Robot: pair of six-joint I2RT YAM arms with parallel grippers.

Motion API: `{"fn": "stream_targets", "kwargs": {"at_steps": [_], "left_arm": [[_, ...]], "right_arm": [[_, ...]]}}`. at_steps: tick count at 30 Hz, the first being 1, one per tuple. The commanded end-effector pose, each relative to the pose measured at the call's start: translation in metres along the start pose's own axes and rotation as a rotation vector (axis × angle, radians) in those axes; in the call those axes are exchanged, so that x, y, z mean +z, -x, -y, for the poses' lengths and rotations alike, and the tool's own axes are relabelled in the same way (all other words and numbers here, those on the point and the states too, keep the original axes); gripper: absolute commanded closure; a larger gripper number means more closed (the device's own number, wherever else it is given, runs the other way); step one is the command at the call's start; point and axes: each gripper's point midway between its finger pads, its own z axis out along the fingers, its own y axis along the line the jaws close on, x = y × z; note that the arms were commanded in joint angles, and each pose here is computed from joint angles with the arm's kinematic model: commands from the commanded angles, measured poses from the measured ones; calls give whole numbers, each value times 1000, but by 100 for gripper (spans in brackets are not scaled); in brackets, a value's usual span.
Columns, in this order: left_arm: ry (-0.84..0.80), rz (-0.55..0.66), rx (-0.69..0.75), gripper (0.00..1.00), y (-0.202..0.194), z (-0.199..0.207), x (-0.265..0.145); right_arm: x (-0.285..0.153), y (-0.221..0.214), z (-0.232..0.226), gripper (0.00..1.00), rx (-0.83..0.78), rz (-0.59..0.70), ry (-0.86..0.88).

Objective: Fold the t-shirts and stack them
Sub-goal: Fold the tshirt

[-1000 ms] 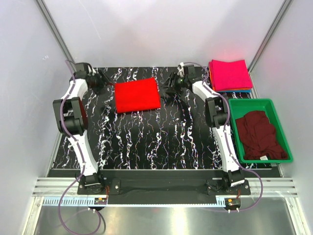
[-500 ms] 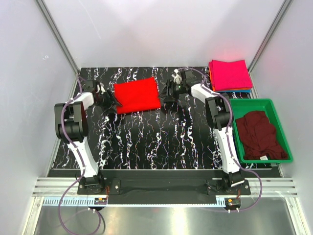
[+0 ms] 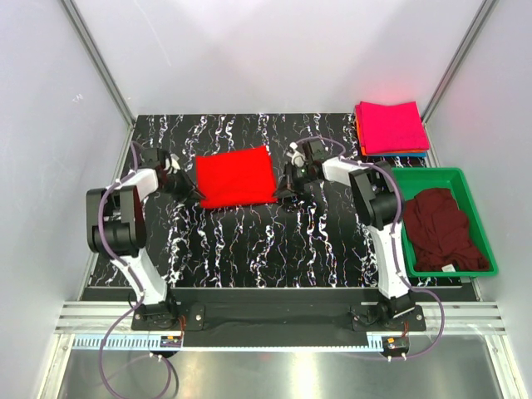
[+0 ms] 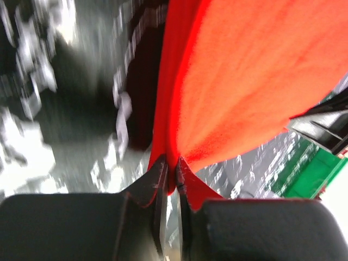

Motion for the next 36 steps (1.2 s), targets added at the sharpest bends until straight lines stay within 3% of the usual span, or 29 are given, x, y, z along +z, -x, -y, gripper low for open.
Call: {"fn": "stream_targets", "kwargs": {"at_steps": [1,3,5,6,7,9,10,14,17,21,26,36], "left_arm": [[-25,-6,-1,80,-19,17,-28],[-21,-38,-18,67,-35,15,-34],[-42,-15,13,62,-36,24,-46],[-35,15,30,59,-27,27,-52],[-33,36,50,48,-22,31,-56],[-18,68,78,44,-6,35,-59],[-34,99,105,42,10,47,-64],[-62,123,186,40,55,59,-45],[-86,142,257,40,83,69,-34],[-99,136,324,41,103,74,-18],[-157,122,354,43,109,77,0],[-201,116,356,48,117,81,33]], "right_arm": [[-26,-21,-10,94,-36,-7,-29],[-33,-41,-12,94,-22,-30,-24],[-42,-51,-16,90,-29,-30,-22],[-42,-65,-8,85,-10,-50,-37],[-45,-69,-8,72,-13,-53,-43],[-51,-76,-10,61,-26,-61,-48],[-53,-75,-10,50,-34,-57,-60],[-66,-63,-18,40,-83,-24,-96],[-80,-30,-16,30,-78,62,-141],[-84,15,-11,31,-98,153,-203],[-65,61,-12,43,-118,201,-180],[-38,106,0,49,-117,268,-171]]}}
